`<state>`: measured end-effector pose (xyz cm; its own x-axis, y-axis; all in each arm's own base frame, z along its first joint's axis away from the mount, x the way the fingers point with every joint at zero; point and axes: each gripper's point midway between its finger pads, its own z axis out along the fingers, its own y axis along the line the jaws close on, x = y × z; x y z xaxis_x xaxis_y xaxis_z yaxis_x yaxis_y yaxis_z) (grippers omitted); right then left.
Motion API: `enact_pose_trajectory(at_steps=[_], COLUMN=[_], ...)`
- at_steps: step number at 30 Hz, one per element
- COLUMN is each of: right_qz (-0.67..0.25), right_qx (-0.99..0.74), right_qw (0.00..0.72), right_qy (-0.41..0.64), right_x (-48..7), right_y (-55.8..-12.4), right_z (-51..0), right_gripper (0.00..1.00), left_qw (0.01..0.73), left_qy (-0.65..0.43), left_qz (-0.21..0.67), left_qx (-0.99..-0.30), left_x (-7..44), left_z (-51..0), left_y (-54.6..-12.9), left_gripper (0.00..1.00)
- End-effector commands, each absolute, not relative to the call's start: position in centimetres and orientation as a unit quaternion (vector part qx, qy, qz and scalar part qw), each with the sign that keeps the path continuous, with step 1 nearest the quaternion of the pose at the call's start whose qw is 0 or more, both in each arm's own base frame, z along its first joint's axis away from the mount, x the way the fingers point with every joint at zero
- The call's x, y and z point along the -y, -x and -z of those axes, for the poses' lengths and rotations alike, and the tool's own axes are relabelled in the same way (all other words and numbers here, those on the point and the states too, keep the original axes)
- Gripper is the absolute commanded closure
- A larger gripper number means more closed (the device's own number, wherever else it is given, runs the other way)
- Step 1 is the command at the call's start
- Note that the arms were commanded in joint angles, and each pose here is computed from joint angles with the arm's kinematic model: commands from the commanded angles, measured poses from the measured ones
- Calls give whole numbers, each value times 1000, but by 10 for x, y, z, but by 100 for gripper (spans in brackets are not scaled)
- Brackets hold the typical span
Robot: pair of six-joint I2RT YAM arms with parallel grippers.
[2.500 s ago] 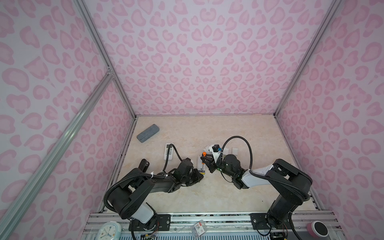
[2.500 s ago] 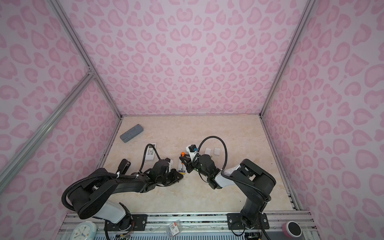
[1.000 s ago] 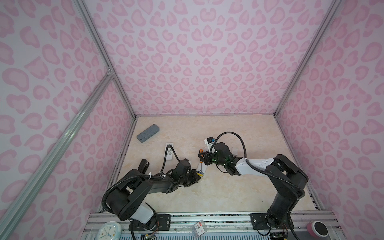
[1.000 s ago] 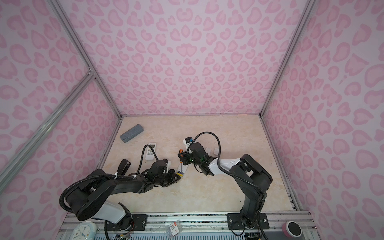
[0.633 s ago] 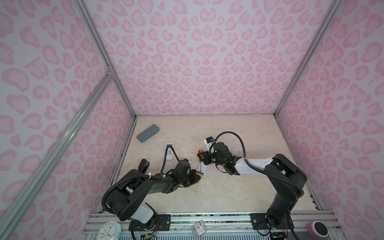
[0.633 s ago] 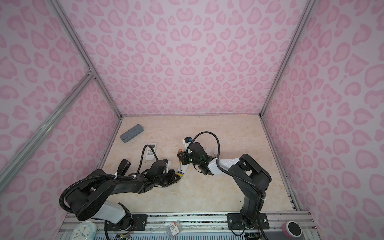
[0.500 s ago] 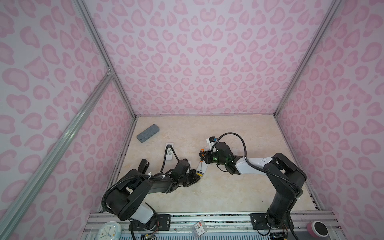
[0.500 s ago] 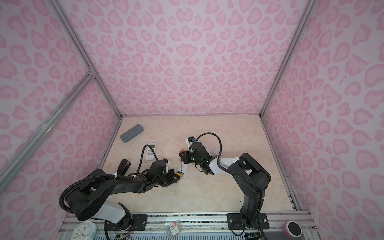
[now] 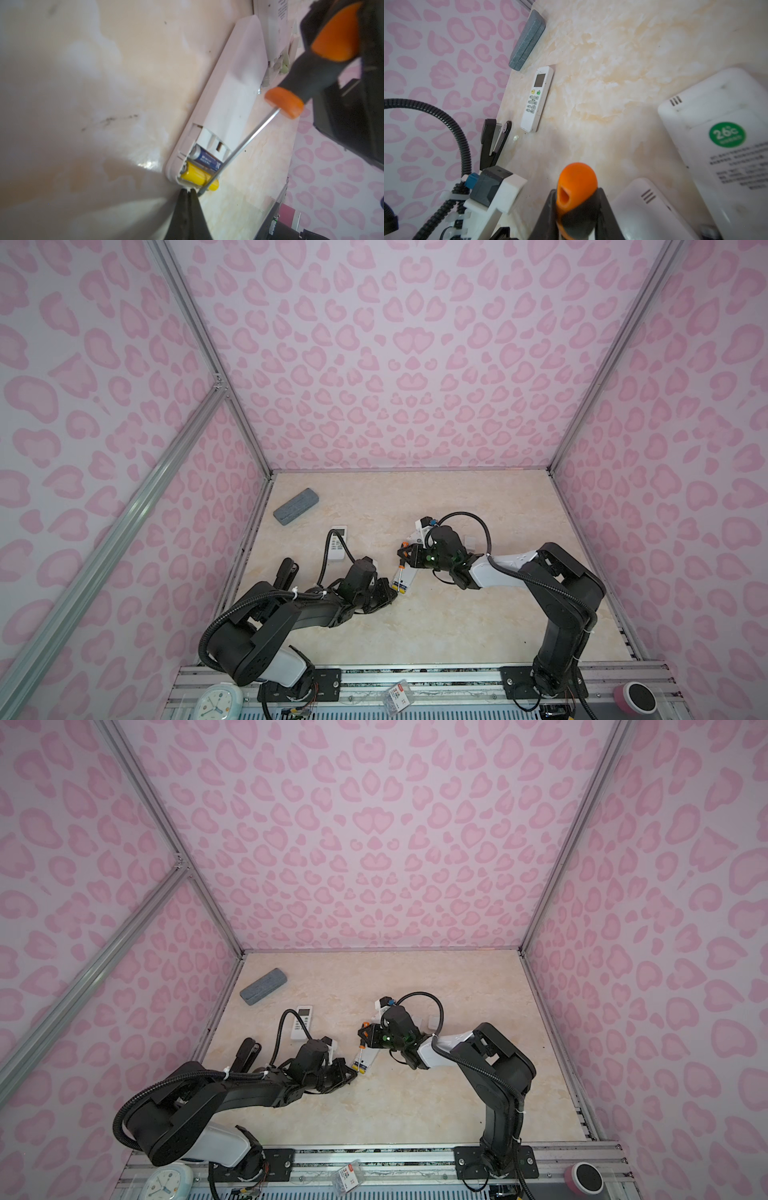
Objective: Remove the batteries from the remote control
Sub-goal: 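Lever the yellow battery out of the remote with the screwdriver tip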
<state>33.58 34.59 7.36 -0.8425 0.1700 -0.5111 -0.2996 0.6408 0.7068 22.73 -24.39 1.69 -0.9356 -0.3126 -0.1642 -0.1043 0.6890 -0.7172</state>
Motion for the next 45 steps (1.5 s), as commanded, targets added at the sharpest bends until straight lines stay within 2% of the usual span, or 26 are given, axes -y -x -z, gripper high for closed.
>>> enact_pose_trajectory(at_steps=[1,8,19,45], right_qz=[-441,-430,-356,-288], right_qx=[-852,-834,-805,-769], right_qw=[282,342,450,502], right_qy=[27,58,150,273], right_x=[-348,-345,-348,-372], right_y=[-337,-337,-331,-299], right_z=[-79,-104,-135,-125], right_gripper=[100,100,100,100], left_qw=[150,153,155,145], left_qy=[110,109,106,112], left_qz=[380,383,391,385], left_qx=[-906,-904,-901,-904], left_x=[244,243,246,244], left_z=[-20,-24,-31,-20], left_y=[-231,-230,-232,-230], left_gripper=[96,96,96,96])
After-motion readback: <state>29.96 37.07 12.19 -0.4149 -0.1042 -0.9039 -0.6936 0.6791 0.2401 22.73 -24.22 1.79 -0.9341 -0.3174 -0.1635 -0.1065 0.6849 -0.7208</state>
